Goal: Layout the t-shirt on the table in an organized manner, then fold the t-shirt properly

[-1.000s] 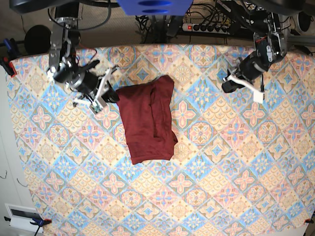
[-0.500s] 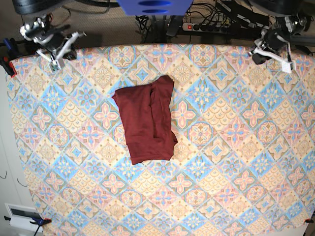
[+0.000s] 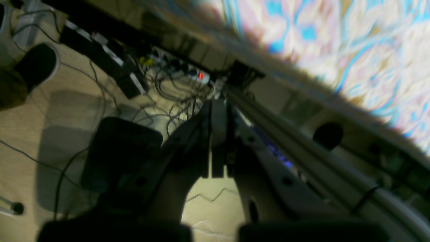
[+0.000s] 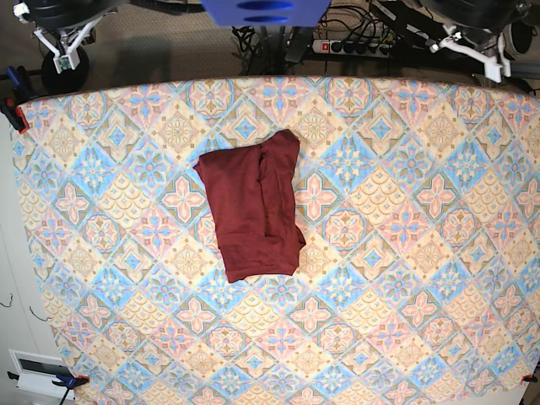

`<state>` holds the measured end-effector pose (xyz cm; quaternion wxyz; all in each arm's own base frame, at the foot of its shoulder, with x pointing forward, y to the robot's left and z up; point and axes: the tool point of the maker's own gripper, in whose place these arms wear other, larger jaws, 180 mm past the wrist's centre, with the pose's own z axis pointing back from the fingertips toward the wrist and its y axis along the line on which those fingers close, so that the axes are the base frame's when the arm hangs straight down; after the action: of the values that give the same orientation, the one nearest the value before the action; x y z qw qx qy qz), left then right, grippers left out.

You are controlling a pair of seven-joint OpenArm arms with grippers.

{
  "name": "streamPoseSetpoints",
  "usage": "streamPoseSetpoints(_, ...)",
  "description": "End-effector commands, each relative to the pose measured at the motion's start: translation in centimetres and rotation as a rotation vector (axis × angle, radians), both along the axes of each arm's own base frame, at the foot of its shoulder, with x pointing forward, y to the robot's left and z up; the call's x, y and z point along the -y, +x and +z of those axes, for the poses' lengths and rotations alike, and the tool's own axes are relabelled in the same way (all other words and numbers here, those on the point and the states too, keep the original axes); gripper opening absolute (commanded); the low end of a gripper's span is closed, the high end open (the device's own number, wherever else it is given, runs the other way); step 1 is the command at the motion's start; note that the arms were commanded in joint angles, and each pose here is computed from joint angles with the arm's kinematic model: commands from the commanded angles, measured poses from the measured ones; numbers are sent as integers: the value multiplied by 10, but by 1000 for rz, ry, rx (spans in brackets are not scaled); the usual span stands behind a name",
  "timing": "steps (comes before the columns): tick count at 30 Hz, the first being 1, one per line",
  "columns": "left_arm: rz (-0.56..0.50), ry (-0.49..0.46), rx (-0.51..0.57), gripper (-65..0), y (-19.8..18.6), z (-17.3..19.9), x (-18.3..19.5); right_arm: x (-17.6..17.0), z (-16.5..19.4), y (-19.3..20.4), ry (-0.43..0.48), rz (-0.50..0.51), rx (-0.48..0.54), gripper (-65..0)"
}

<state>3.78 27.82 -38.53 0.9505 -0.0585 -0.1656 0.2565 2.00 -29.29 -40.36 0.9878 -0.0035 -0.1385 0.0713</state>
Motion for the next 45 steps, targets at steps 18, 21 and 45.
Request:
streamPoseSetpoints(18,-129,45,-243,-650,-47,-154,37,-46,-138,-61,173,-40,-297,-650)
streamPoseSetpoints(21,-142,37,-253,-650,-45,-178,46,-51,-157,-65,202,-71,-328,-650)
streamPoseSetpoints(45,-550,148,-119,-650,-38,-269,133,-114,-237,-52,301,-332,-236,-650)
